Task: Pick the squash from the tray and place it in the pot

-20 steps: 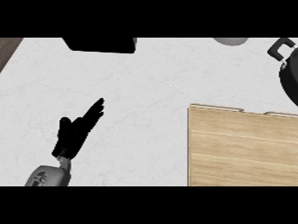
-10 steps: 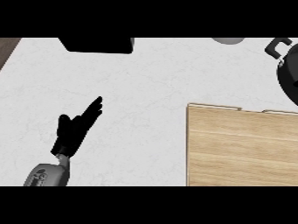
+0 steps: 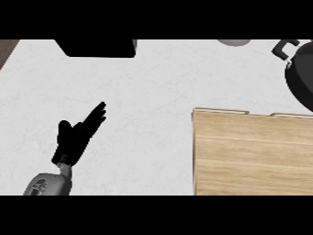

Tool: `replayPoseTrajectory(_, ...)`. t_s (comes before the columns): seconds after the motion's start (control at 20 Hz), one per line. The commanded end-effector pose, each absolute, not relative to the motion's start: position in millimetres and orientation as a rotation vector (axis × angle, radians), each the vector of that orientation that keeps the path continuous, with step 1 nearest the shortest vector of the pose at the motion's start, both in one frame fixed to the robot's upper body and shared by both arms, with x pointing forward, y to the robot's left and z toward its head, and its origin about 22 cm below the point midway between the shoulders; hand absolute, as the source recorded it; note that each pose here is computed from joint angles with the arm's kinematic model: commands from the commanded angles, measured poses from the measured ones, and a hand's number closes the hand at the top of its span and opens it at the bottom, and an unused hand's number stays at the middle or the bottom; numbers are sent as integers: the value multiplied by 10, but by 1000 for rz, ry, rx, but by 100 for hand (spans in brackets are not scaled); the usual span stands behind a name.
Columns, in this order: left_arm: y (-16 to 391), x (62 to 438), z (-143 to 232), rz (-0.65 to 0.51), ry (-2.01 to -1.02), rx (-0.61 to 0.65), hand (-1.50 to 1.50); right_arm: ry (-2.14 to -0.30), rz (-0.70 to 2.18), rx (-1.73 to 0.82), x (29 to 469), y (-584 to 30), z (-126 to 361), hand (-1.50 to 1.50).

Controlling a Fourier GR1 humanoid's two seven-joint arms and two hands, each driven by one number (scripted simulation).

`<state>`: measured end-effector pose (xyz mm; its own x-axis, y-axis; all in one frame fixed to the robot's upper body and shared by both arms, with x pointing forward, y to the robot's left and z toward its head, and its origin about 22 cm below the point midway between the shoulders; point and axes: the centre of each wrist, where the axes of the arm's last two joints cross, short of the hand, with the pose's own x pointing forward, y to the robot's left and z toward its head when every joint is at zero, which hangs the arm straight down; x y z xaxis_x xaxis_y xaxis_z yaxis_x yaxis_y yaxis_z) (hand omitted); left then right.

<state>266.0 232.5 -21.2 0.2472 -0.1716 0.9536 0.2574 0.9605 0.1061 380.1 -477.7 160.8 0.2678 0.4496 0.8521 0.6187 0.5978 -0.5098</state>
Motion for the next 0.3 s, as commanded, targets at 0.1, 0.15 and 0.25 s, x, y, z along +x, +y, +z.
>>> replayPoseTrajectory(0.1,2380,2520,-149,-312,-1284,-71,0,-1493,-412,-1031,3471,-5199,1692,-150)
replayPoseTrajectory(0.15,2374,2616,-172,-285,-1286,-75,0,-1506,-430,-1013,3297,-5358,1595,-150)
replayPoseTrajectory(0.25,2450,2527,-177,-300,-1303,-83,0,-1548,-446,-992,3313,-5353,1645,-150)
